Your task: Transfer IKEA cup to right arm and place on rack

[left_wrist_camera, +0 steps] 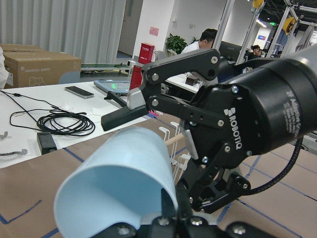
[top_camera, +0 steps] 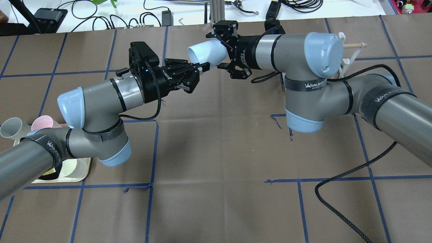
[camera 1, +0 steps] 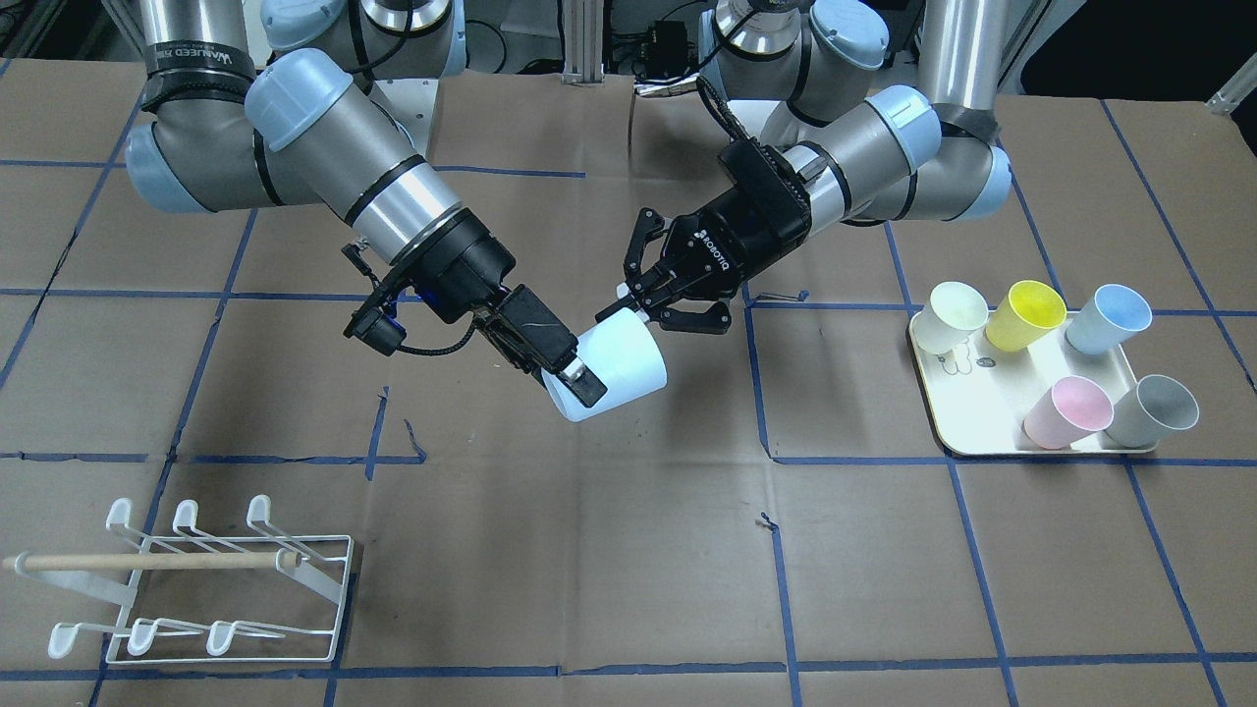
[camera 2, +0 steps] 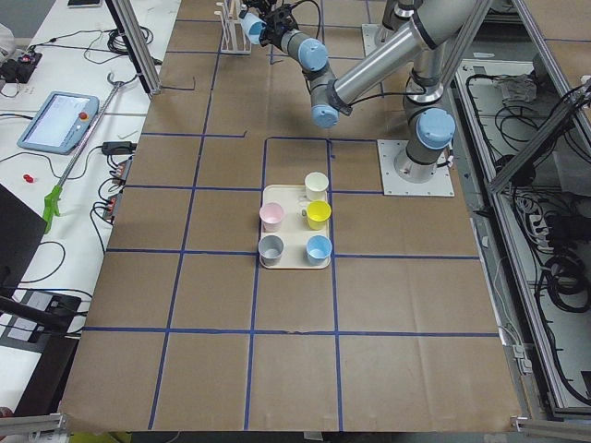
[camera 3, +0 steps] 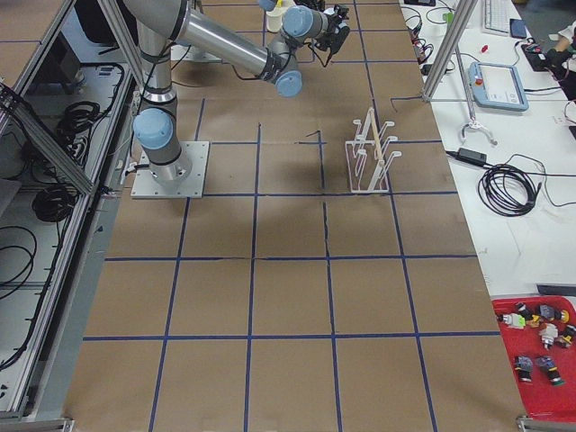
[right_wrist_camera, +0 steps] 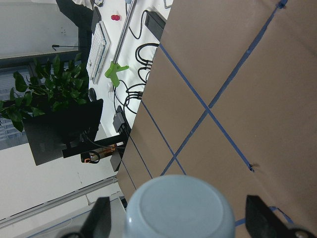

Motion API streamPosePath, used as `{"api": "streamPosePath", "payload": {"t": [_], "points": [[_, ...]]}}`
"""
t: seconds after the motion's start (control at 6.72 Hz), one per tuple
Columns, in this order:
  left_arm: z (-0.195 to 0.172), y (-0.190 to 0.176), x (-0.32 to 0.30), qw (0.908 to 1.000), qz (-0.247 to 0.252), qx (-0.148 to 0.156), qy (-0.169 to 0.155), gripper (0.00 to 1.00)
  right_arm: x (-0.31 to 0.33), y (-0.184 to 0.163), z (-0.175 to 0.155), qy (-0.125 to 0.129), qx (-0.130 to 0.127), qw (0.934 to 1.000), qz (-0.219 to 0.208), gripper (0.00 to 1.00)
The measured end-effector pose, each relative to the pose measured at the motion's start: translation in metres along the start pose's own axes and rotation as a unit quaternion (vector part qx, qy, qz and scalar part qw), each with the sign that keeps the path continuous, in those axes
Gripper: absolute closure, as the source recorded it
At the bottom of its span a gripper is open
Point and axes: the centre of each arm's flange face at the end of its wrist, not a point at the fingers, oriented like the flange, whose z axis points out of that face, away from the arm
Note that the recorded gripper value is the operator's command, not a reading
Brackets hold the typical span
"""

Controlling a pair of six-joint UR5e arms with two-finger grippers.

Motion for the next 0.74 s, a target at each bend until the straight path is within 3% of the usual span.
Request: {"api": "streamPosePath", "payload": {"t": [0.15,0.3,0.74], "points": [[0.0,0.0,0.0,1.0,0.0,0.0,0.0,1.0,-0.0009,0.0,0.0001,-0.001,0.0,1.0,0.001,0.14],[0.0,0.0,0.0,1.0,0.0,0.0,0.0,1.0,-0.0006,-0.0002,0.0007,0.0,-0.001,1.0,0.002,0.3],[-0.0003,-0.0003,0.0003,1.0,0.0,0.0,-0.001,0.98,-0.0002,0.0001,0.001,0.0,-0.003,1.0,0.002,0.48]]}}
